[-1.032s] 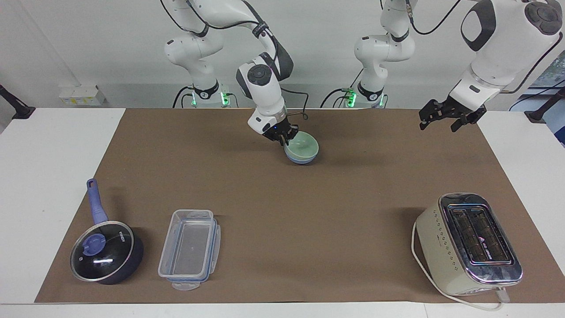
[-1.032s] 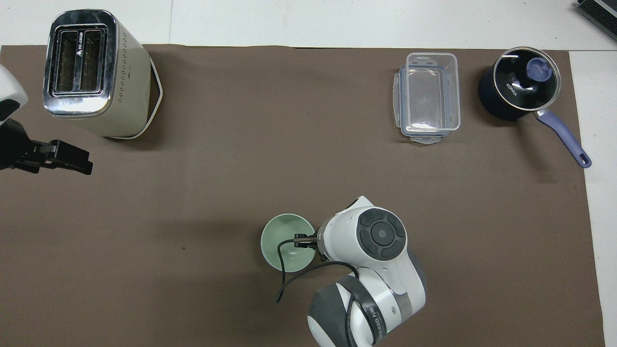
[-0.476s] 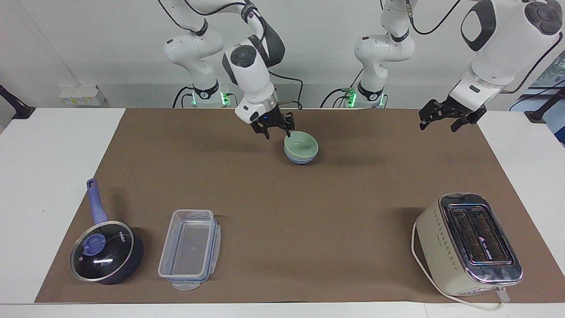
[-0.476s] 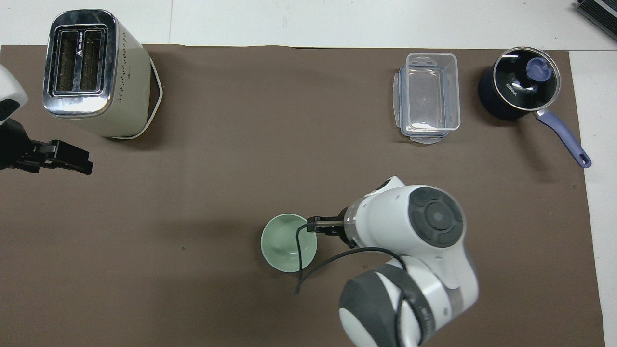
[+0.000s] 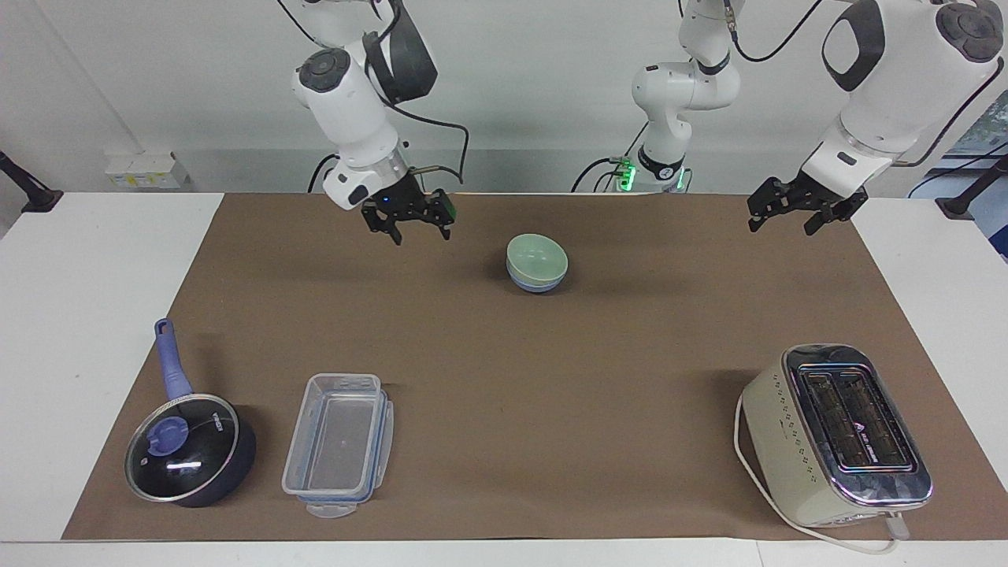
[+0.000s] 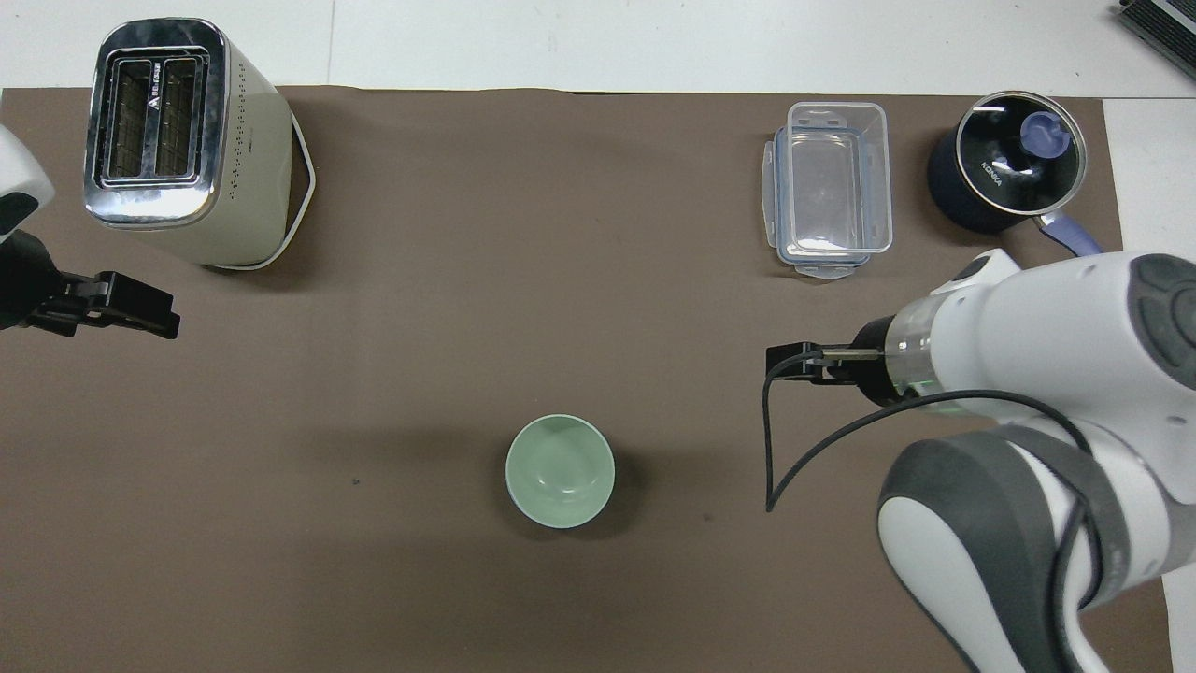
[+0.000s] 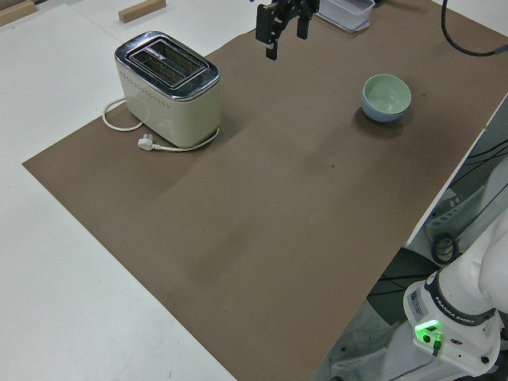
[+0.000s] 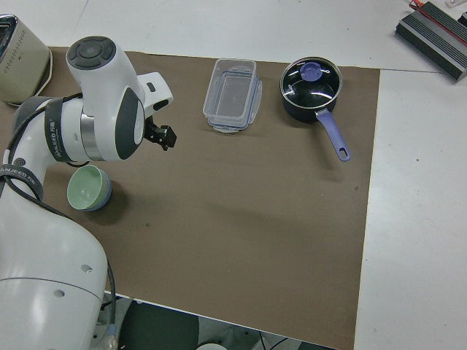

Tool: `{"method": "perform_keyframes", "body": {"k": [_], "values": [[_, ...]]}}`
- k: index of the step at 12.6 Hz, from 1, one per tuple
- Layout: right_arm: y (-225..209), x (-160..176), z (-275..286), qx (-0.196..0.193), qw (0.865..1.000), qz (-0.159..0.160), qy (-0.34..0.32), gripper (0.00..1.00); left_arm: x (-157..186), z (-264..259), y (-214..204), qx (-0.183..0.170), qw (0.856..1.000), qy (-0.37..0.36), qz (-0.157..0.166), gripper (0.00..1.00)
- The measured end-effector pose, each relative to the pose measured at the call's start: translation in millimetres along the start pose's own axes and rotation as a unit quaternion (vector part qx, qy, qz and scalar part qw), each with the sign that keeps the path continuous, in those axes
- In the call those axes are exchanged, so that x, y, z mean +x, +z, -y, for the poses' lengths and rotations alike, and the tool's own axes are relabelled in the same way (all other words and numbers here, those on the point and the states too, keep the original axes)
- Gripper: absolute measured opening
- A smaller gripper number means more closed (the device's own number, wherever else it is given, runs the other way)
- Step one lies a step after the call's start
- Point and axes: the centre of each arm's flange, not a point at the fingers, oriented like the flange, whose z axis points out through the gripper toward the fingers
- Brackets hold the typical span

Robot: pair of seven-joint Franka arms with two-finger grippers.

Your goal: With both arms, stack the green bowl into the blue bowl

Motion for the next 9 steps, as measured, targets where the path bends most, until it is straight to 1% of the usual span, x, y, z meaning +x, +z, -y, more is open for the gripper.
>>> {"method": "perform_keyframes", "body": {"k": [2, 5, 7, 9], "values": [[-29, 13, -17, -0.024, 0.999, -0.024, 0.004, 1.00, 0, 0, 0, 0.000, 1.000, 0.000, 0.000, 1.00], [-83, 28, -49, -0.048, 0.997, -0.054, 0.027, 1.00, 0, 0, 0, 0.000, 1.000, 0.000, 0.000, 1.00], [-114, 31, -67, -0.052, 0.996, -0.055, 0.046, 1.00, 0, 0, 0, 0.000, 1.000, 0.000, 0.000, 1.00], [-136, 34, -80, -0.057, 0.996, -0.042, 0.061, 1.00, 0, 0, 0, 0.000, 1.000, 0.000, 0.000, 1.00]]}}
